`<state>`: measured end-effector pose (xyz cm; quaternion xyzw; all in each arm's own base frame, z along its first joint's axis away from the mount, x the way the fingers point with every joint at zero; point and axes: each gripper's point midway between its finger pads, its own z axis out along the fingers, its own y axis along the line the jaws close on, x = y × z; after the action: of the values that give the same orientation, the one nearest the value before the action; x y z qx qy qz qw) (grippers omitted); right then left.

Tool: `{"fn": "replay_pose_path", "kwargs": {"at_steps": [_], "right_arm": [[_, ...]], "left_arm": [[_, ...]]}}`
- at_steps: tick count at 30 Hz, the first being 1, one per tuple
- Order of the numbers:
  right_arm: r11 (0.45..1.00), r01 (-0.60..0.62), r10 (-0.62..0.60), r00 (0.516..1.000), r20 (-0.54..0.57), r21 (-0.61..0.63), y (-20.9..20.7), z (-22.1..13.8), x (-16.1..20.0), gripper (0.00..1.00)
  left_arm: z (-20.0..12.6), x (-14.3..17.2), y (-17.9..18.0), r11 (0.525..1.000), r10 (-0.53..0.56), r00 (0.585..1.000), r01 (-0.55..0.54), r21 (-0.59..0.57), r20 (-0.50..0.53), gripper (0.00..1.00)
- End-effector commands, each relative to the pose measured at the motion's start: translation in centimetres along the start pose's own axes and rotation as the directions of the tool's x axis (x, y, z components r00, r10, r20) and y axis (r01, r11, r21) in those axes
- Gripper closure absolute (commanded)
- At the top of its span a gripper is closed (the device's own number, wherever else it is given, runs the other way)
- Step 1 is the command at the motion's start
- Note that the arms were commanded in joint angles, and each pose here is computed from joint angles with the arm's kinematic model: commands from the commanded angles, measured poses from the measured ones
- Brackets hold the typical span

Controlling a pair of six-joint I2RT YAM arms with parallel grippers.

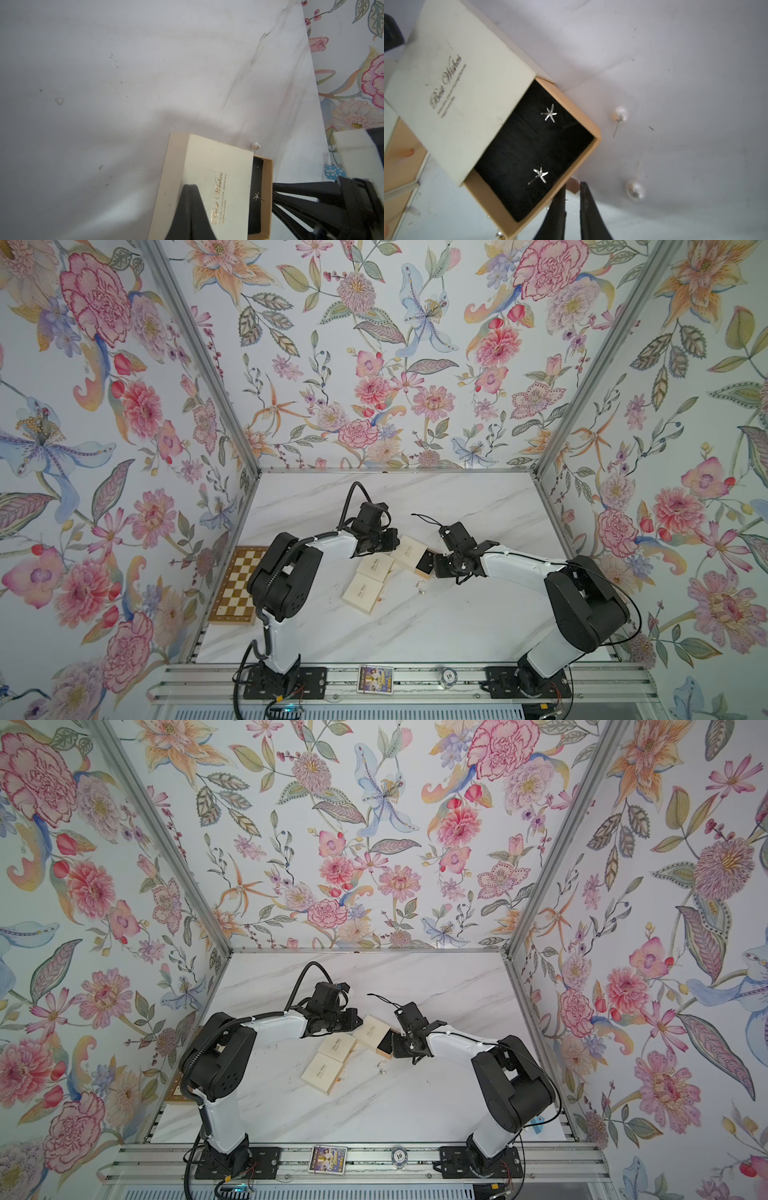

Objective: Take out the earrings from the drawer-style jewelry box
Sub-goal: Close the drawer of the jewelry box.

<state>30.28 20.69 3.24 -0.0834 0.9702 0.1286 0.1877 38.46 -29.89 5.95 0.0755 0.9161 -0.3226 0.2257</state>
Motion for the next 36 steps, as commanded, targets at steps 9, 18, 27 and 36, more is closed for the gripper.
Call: {"fn": "replay_pose_path", "kwargs": {"at_steps": [9, 18, 27, 36], "right_arm": [[1.0, 0.01, -0.01, 1.0, 0.001, -0.021, 0.9, 0.4, -0.9, 0.84], [0.999, 0.012, -0.012, 1.0, -0.001, -0.034, 1.4, 0.8, -1.3, 0.84], [0.999, 0.017, -0.017, 1.0, 0.004, -0.043, 1.8, 0.9, -1.7, 0.84], [0.999, 0.018, -0.018, 1.0, 0.0, -0.04, 1.7, 0.9, -1.6, 0.84]], "left_arm": [[0.4, 0.8, 1.0, 1.0, -0.011, 1.0, 0.011, -0.009, -0.01, 1.0], [0.5, 1.0, 1.1, 1.0, -0.017, 1.0, 0.017, -0.004, -0.011, 1.0], [0.5, 1.2, 1.2, 1.0, -0.019, 1.0, 0.019, -0.005, -0.014, 1.0], [-0.4, 0.2, 1.2, 1.0, -0.007, 1.0, 0.008, -0.02, 0.022, 1.0]]}}
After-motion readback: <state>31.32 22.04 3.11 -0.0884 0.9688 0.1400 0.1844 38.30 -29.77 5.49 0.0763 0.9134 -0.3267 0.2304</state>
